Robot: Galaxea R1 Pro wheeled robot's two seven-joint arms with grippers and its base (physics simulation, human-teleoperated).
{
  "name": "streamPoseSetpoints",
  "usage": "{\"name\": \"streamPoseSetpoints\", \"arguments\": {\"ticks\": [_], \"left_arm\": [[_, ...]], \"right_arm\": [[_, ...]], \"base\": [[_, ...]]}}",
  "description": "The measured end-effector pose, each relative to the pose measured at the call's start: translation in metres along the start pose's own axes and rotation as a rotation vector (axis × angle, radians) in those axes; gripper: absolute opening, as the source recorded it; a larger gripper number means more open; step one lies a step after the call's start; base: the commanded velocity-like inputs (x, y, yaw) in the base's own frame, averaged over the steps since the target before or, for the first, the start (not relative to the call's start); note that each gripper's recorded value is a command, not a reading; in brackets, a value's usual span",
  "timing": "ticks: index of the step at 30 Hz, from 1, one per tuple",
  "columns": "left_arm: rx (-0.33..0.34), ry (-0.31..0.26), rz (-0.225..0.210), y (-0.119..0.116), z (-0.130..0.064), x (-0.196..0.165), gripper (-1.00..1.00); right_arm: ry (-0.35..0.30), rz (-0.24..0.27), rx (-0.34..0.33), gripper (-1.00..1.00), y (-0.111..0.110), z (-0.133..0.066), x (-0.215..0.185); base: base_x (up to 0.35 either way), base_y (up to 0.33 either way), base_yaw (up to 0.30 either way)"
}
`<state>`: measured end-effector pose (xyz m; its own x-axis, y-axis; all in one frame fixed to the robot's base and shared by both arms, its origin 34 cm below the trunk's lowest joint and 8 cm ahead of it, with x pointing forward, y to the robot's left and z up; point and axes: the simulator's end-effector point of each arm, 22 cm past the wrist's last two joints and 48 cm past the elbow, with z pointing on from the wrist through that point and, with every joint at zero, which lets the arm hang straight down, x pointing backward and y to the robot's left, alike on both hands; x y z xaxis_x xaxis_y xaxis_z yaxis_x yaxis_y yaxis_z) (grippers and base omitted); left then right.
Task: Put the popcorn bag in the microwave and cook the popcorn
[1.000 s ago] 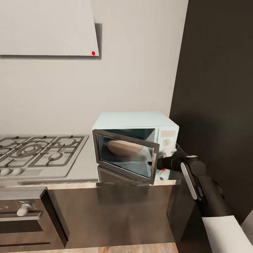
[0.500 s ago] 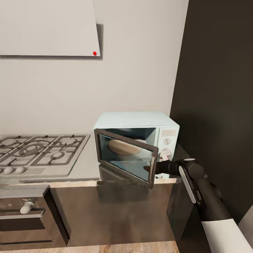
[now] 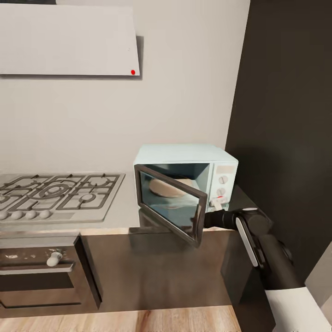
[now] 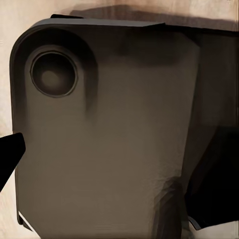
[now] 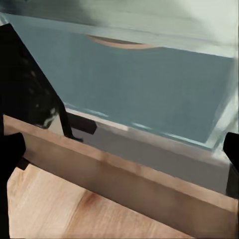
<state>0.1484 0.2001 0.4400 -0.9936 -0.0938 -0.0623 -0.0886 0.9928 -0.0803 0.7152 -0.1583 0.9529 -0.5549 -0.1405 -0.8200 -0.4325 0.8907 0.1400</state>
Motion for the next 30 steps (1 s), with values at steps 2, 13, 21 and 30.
{"name": "streamPoseSetpoints", "arguments": {"ticks": [2,13,21,30], "left_arm": [[0.005,-0.001,0.000,-0.001,0.000,0.000,1.00],[-0.006,-0.003,0.000,0.000,0.000,0.000,1.00],[-0.006,-0.003,-0.001,0.000,0.000,0.000,1.00],[-0.007,-0.003,0.000,0.000,0.000,-0.001,1.00]], "right_arm": [[-0.003,0.005,0.023,1.00,-0.007,-0.001,-0.001],[-0.007,0.005,0.092,1.00,-0.021,-0.002,-0.002],[-0.006,0.002,0.101,1.00,-0.024,-0.002,-0.002],[-0.006,0.002,0.099,1.00,-0.022,-0.002,-0.002]], "base": [[0.000,0.000,0.000],[-0.058,0.055,0.000],[-0.232,0.218,0.000],[-0.193,0.223,0.000]]}}
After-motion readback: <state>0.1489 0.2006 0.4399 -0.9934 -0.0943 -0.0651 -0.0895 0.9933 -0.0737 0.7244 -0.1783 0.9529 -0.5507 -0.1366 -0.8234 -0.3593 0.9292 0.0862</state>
